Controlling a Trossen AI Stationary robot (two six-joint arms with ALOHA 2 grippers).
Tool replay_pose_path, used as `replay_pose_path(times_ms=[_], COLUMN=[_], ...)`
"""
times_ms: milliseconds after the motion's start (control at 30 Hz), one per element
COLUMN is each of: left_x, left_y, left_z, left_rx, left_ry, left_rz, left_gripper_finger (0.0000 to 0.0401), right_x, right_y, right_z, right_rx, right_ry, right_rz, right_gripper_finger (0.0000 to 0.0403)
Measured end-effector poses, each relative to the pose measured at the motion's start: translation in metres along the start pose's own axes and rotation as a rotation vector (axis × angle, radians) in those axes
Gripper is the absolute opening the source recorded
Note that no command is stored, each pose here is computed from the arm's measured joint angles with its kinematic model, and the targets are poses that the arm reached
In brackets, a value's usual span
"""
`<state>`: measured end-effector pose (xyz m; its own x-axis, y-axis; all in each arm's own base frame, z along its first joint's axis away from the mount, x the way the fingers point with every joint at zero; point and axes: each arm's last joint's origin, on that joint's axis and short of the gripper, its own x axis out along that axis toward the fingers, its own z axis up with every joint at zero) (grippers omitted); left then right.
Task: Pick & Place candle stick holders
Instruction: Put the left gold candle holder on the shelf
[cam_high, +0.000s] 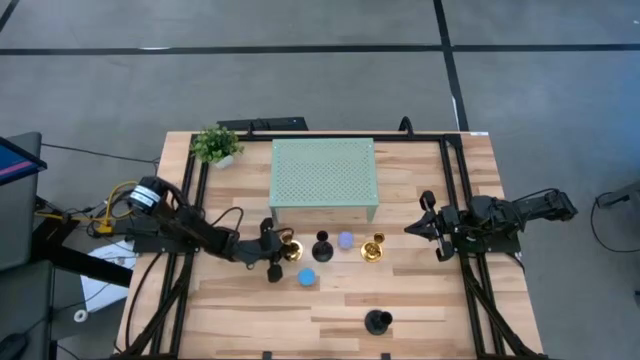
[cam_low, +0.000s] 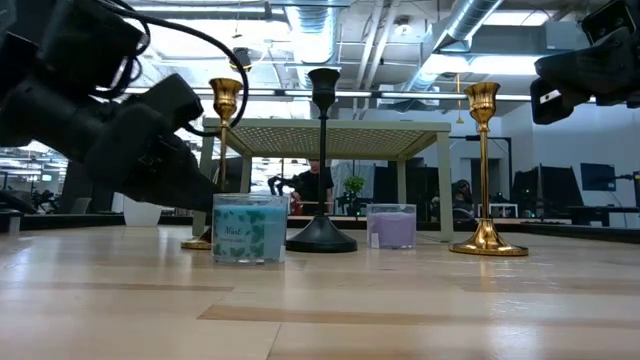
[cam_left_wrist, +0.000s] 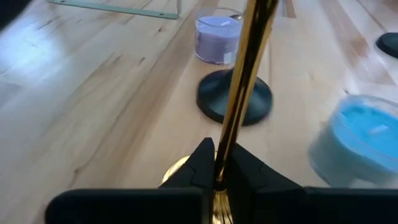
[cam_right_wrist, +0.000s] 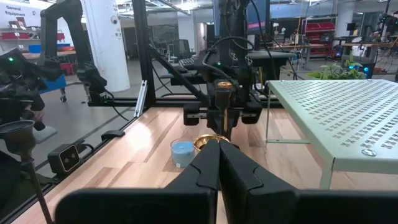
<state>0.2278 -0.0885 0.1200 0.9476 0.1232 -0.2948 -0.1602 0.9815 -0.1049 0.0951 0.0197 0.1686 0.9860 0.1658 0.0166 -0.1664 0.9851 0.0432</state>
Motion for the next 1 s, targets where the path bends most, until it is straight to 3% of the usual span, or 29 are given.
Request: replay_pose_path(times_ms=[167,333,700,1000], left_x=[-0.013,-0.028,-0.064,-0.069], left_y=[-0.011,-0.013,-0.007,-0.005], left_z=[0.000,0.016,0.080,0.163], left_rx=[0.026,0.020,-0.095,0.187], left_ry=[-0.010,-0.047,-0.194,-0.233], left_rz=[0.019,0.044,0.006,0.122], left_gripper_finger=[0.0015,0.0015,0.0015,0.0015], right_x=[0.000,0.000,0.000,0.000], right_y=[0.000,0.000,0.000,0.000], right_z=[0.000,0.000,0.000,0.000], right_rx=[0.000,0.000,0.000,0.000], right_ry=[0.000,0.000,0.000,0.000], right_rz=[0.000,0.000,0.000,0.000], right_gripper_finger=[0.0000,0.0000,0.0000,0.0000])
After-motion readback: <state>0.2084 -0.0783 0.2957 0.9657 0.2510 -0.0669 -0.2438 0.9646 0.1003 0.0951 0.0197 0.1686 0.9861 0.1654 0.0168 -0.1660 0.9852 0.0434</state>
